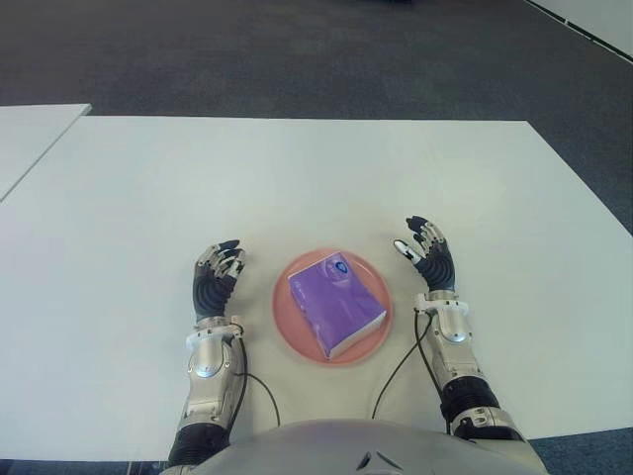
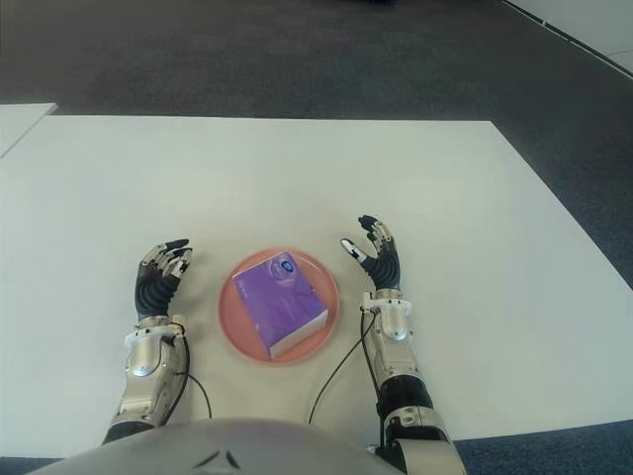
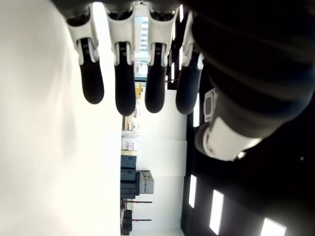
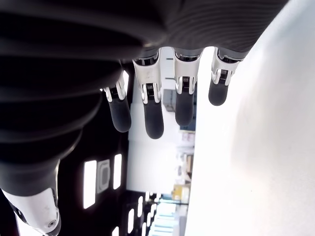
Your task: Put the tissue paper into the plate.
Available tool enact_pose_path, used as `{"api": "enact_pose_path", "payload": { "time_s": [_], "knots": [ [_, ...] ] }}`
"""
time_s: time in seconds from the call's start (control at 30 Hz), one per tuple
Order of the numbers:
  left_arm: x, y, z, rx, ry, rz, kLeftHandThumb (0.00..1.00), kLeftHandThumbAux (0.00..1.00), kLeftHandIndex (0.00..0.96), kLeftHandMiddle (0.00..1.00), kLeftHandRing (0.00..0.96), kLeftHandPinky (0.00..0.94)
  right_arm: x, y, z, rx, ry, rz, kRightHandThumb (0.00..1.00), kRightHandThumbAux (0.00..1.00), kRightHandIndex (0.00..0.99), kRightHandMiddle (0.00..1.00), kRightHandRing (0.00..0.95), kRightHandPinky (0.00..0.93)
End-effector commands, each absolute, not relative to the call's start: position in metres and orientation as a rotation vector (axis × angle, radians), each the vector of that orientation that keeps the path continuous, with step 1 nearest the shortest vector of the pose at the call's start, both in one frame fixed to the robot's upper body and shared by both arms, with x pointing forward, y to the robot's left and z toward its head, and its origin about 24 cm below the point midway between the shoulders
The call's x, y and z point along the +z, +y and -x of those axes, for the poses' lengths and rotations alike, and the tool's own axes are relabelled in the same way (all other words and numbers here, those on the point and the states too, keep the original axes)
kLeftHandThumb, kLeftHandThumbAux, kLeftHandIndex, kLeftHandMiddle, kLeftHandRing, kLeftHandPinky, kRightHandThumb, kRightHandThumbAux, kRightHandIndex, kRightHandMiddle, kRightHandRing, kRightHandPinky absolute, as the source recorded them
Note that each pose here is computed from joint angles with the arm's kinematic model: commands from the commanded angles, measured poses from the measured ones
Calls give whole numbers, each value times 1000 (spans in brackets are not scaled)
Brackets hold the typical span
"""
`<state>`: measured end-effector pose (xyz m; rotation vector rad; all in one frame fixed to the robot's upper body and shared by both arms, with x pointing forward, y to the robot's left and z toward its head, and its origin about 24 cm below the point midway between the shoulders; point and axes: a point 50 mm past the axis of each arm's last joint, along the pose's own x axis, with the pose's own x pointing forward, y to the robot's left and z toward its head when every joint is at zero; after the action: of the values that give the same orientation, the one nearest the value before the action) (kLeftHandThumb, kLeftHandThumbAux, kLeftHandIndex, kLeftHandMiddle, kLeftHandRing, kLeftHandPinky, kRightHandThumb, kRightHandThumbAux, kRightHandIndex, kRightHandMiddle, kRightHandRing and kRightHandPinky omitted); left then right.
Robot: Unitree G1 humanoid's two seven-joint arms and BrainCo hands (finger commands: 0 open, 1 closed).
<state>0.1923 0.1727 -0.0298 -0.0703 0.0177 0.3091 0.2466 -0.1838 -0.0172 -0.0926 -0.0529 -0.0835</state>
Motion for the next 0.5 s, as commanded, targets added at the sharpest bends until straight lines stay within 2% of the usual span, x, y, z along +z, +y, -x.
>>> {"api": "enact_pose_path", "payload": {
  "time_s": [0.03, 0.3, 0.33, 0.4, 0.5],
  "knots": [
    [-83, 174, -162, 289, 312, 94, 684, 718, 405, 318, 356, 374, -88, -179, -176, -91, 330, 61, 247, 674, 213, 262, 172, 30],
    [-92, 173, -160, 272, 367, 84, 673, 720, 401, 301, 345, 359, -85, -176, -172, -90, 307, 35, 258, 659, 208, 254, 168, 38],
    [-93, 173, -159, 270, 373, 81, 528, 707, 328, 297, 339, 351, -84, -175, -171, -90, 303, 30, 256, 650, 200, 248, 170, 64],
    [-94, 173, -157, 261, 387, 78, 388, 697, 253, 290, 329, 333, -83, -173, -169, -95, 296, 12, 254, 634, 184, 237, 171, 90],
    [-93, 174, -151, 253, 398, 77, 272, 688, 181, 276, 311, 306, -80, -170, -165, -101, 284, -20, 250, 609, 157, 219, 165, 104]
  ]
}}
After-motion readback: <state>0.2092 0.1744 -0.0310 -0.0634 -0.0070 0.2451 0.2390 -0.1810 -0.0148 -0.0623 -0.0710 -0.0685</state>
